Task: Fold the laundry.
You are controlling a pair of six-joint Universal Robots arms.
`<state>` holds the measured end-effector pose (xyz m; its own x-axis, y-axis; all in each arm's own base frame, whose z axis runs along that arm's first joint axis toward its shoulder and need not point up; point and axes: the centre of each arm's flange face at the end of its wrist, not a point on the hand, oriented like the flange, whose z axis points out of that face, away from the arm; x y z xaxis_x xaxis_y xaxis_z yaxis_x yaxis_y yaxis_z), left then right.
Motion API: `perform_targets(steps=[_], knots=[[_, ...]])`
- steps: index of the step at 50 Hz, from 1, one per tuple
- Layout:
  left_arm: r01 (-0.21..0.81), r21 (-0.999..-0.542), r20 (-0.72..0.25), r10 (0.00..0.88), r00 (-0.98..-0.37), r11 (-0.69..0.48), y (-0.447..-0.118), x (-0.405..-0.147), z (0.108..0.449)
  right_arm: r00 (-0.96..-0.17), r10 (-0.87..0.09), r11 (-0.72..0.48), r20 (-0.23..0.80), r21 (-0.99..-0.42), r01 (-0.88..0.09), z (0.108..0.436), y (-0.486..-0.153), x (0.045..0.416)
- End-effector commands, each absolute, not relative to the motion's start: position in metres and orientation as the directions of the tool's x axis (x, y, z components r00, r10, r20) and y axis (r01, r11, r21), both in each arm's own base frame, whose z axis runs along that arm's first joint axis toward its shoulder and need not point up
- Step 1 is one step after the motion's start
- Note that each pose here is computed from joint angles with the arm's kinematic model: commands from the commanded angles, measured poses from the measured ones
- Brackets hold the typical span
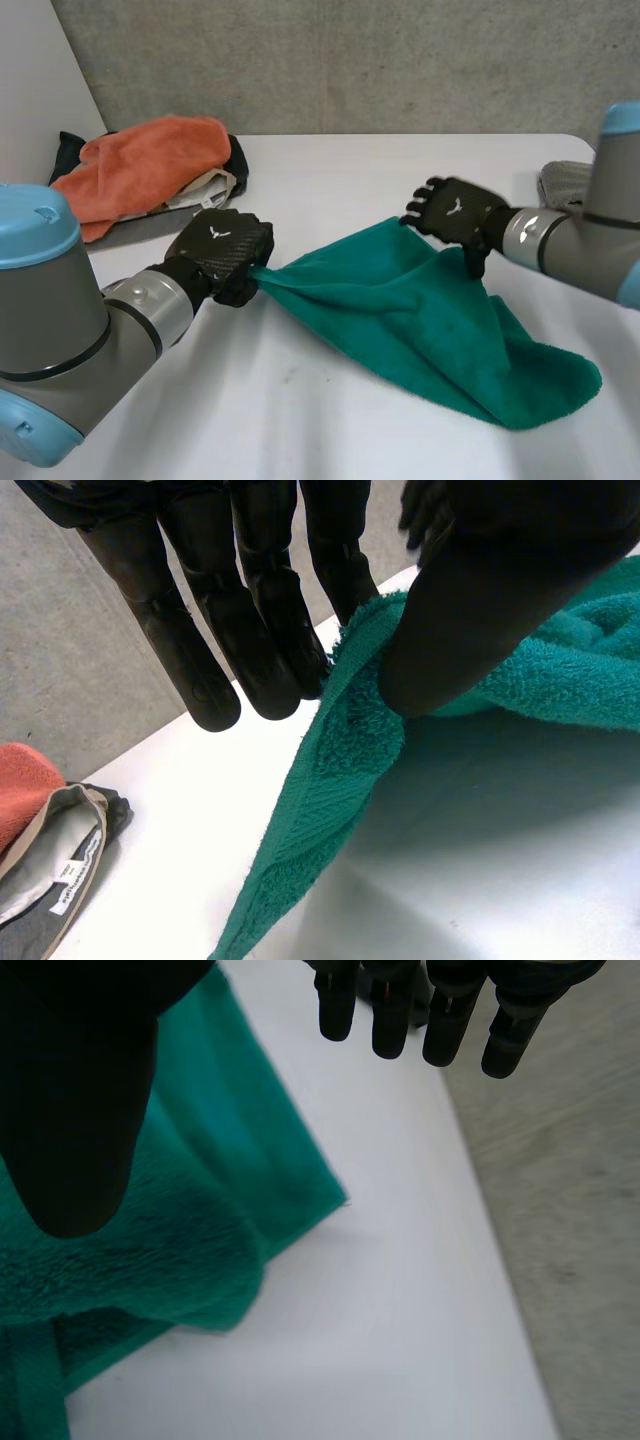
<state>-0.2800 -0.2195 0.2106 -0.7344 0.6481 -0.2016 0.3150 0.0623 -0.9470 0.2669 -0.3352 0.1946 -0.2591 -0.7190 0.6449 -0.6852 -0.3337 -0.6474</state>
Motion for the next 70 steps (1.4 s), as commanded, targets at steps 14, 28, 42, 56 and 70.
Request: perform_targets(steps=[14,28,42,56,70], knots=[[0.249,-0.895,-0.406,0.447,-0.797,-0.369,-0.315,-0.302,0.289,-0.579,-0.300,-0.435,0.758,-0.649,-0.625,0.262,-0.418,0.286],[0.147,-0.677,-0.373,0.164,-0.913,-0.721,-0.356,-0.302,0.395,-0.852,-0.047,-0.683,0.522,-0.639,-0.354,0.398,-0.382,0.266],[0.293,-0.878,-0.429,0.350,-0.832,-0.379,-0.319,-0.291,0.248,-0.736,-0.386,-0.326,0.556,-0.829,-0.455,0.252,-0.367,0.269],[0.402,-0.909,-0.402,0.469,-0.786,-0.106,-0.287,-0.272,0.158,-0.715,-0.530,-0.019,0.457,-0.849,-0.528,0.176,-0.339,0.243],[0.405,-0.912,-0.322,0.488,-0.811,0.072,-0.288,-0.251,0.131,-0.736,-0.524,0.070,0.429,-0.839,-0.539,0.177,-0.335,0.221]])
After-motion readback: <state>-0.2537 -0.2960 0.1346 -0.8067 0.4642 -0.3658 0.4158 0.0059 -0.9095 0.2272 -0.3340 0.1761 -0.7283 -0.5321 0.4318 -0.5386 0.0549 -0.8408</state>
